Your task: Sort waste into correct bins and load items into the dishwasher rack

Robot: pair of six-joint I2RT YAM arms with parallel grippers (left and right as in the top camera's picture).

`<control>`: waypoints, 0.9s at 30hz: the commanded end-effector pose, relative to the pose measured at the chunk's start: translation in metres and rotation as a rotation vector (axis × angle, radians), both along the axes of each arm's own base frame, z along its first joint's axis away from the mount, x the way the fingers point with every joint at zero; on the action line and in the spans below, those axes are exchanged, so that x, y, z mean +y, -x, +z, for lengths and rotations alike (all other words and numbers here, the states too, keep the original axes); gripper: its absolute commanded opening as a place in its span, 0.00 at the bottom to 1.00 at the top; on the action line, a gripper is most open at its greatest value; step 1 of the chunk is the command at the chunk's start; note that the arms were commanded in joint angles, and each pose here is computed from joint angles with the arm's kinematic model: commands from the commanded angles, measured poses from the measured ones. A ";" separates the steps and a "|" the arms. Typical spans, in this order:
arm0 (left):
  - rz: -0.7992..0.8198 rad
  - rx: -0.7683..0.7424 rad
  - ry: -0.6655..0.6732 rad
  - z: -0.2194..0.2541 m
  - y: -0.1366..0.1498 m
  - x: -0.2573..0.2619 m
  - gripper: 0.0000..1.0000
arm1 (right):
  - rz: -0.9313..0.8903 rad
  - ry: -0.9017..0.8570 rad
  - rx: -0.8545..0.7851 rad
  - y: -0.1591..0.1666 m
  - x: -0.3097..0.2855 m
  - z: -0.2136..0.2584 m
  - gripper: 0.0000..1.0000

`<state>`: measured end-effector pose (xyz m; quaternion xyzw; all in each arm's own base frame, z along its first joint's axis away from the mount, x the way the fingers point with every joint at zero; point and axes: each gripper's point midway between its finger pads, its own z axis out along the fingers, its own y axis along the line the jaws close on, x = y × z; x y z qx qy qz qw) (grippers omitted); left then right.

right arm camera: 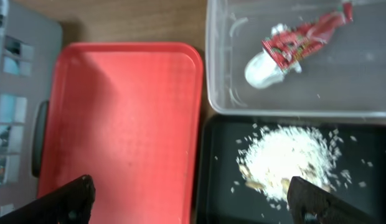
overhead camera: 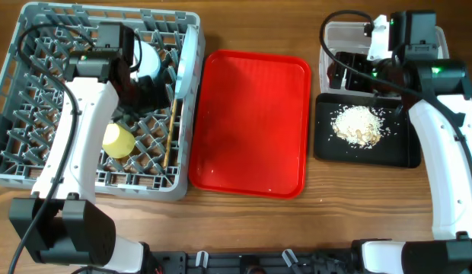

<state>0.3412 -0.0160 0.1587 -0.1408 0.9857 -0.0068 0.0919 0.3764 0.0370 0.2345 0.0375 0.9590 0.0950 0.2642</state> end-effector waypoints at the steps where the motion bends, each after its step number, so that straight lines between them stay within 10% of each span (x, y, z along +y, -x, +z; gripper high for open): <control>1: 0.012 -0.017 -0.006 0.016 0.012 -0.002 1.00 | -0.004 0.056 -0.055 0.014 -0.011 0.018 1.00; 27: -0.076 -0.753 0.091 0.106 0.123 -0.015 1.00 | -0.008 0.057 -0.417 0.143 -0.015 0.049 1.00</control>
